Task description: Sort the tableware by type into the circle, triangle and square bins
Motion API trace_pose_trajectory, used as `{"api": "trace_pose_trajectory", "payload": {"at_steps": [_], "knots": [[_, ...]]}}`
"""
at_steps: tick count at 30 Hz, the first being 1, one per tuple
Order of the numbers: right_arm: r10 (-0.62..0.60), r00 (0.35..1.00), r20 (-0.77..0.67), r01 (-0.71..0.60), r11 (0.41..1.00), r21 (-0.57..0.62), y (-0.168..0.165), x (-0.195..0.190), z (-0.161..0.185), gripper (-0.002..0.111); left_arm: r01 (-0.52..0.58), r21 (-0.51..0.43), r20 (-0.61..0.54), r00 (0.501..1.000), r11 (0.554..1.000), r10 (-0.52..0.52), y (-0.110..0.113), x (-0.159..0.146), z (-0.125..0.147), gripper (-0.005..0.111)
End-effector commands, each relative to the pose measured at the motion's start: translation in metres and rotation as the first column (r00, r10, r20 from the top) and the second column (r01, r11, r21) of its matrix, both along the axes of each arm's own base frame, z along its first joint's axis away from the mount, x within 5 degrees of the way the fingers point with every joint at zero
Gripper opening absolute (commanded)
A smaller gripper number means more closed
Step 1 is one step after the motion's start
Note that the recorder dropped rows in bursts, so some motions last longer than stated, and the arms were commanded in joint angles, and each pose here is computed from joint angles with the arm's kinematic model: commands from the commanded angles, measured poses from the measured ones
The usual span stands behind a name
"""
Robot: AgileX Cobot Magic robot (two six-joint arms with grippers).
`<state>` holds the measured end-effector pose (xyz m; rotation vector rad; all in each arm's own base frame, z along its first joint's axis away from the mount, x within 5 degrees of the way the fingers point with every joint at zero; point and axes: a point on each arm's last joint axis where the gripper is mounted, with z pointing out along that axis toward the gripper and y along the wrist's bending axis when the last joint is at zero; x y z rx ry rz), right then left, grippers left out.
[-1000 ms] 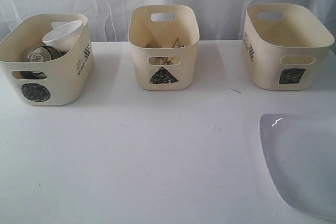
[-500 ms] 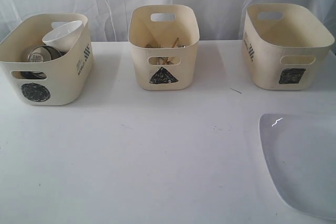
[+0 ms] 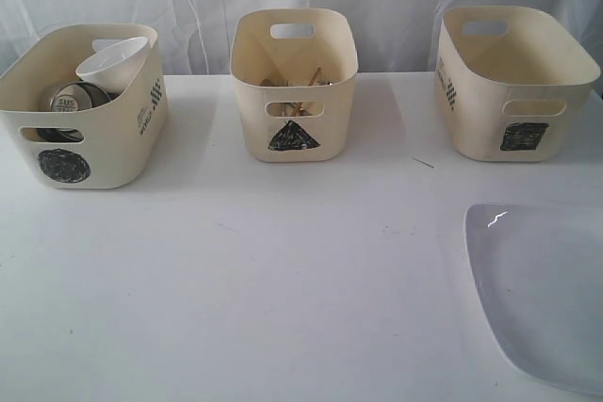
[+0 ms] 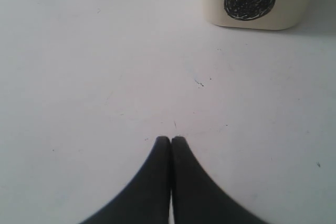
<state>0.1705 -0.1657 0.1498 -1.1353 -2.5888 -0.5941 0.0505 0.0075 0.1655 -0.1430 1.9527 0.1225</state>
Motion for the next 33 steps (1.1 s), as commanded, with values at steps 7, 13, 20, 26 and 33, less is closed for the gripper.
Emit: {"api": "trace_pose_trajectory", "payload": {"at_steps": [7, 13, 20, 26, 33], "knots": [[-0.044, 0.999, -0.002, 0.044, 0.997, -0.059, -0.006, -0.001, -0.002, 0.046, 0.006, -0.005, 0.003, 1.000, 1.000, -0.006, 0.000, 0.000, -0.001, 0.000], [-0.060, 0.996, 0.064, 0.070, 0.983, -0.168, -0.016, 0.005, -0.006, 0.047, 0.006, -0.005, 0.003, 1.000, 1.000, -0.006, 0.000, 0.000, -0.001, 0.000], [-0.068, 0.996, 0.061, 0.078, 0.980, -0.181, -0.021, 0.008, -0.023, 0.047, 0.006, -0.005, 0.003, 1.000, 1.000, -0.006, 0.000, 0.000, -0.001, 0.000], [0.113, 0.987, 0.113, -0.095, 0.983, -0.157, -0.024, 0.012, -0.045, 0.039, 0.006, -0.005, 0.003, 1.000, 1.000, -0.006, 0.000, 0.000, -0.001, 0.000], [0.221, 0.931, 0.292, -0.152, 0.959, -0.241, -0.032, 0.029, -0.064, 0.000, 0.006, -0.005, 0.003, 1.000, 1.000, -0.006, 0.000, 0.000, -0.001, 0.000]]}}
